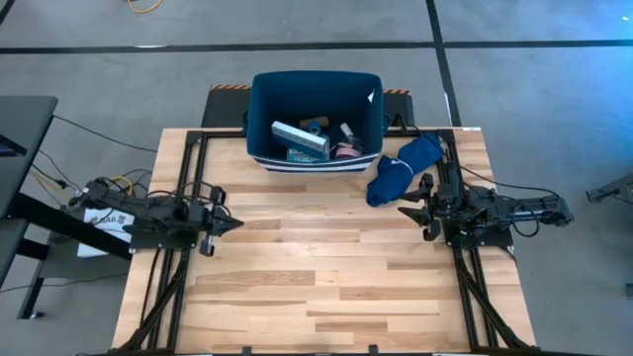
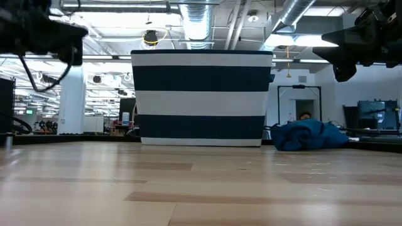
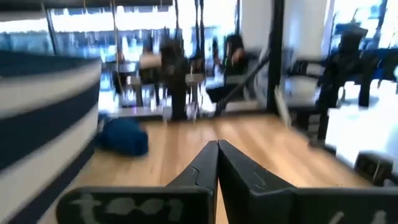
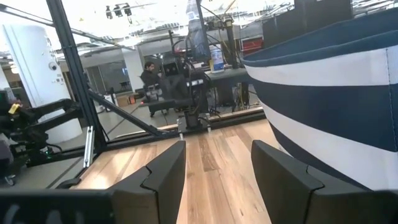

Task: Pick & place medical supplies in basket/bin

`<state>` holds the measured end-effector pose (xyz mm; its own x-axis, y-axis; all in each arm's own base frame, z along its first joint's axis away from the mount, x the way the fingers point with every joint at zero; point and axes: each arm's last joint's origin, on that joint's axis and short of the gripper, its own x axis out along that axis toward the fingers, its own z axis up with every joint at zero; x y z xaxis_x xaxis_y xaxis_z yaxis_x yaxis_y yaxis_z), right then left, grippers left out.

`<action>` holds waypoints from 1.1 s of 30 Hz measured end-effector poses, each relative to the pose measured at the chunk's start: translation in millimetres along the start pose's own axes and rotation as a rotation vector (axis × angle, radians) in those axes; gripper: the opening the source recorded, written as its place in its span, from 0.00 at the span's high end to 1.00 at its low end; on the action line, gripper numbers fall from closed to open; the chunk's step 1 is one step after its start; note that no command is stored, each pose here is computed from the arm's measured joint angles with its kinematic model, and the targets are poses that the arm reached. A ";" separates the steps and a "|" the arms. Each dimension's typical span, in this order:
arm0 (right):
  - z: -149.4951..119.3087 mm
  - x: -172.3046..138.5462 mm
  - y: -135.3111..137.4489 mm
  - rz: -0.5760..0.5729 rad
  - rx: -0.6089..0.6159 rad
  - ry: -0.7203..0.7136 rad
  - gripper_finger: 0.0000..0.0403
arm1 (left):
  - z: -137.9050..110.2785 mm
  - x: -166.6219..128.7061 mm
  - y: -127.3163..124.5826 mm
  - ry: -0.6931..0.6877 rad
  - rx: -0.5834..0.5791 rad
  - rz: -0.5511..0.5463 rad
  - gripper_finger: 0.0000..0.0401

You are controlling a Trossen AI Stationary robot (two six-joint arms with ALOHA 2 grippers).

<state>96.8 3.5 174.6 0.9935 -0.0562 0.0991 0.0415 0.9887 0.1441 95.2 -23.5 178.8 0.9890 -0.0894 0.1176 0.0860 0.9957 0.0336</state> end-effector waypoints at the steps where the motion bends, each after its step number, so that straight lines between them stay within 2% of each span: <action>1: 0.0 0.0 0.0 0.000 0.000 0.000 0.56 | -3.1 0.1 0.2 0.031 -0.003 0.004 1.00; 3: 0.0 0.0 0.0 0.000 0.000 0.000 0.56 | -7.8 -0.1 1.1 0.079 -0.009 0.030 1.00; 14: -0.2 0.0 0.0 0.000 0.000 0.001 0.56 | -9.1 0.8 2.1 0.093 -0.050 0.045 1.00; 22: -0.2 0.0 0.0 0.000 0.000 0.001 0.57 | -9.5 0.8 1.6 0.093 -0.276 0.039 1.00; 33: -0.2 0.0 0.0 0.000 0.000 0.002 0.56 | -9.8 0.8 1.5 0.095 -0.265 0.039 1.00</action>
<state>96.8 3.5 174.4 0.9936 -0.0560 0.0976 0.0416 0.9887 0.1439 97.4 -21.8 169.2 0.9979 -0.0612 0.0203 0.0642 0.9708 -0.2312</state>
